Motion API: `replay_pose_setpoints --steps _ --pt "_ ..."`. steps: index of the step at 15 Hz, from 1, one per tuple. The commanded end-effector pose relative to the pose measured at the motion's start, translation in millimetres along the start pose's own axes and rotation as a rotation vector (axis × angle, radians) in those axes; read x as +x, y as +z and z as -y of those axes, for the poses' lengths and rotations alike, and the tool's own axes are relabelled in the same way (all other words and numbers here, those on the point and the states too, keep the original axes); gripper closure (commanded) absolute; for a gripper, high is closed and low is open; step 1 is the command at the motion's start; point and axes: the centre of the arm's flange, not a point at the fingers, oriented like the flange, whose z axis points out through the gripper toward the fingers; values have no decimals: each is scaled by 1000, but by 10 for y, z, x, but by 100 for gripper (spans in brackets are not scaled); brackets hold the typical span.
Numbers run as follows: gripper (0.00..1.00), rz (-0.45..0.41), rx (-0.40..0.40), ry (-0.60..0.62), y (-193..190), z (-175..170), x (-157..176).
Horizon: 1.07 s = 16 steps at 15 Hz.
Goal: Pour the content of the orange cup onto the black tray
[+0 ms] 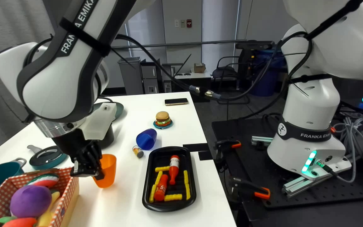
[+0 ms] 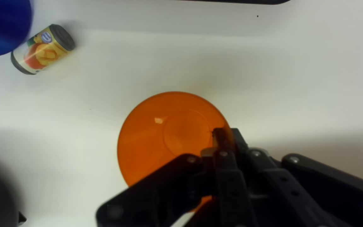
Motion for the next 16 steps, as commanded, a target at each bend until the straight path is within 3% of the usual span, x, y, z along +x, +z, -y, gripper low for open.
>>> replay_pose_setpoints --steps 1,16 --pt "99 -16 16 27 21 28 110" --pt "99 -6 17 21 120 52 100"
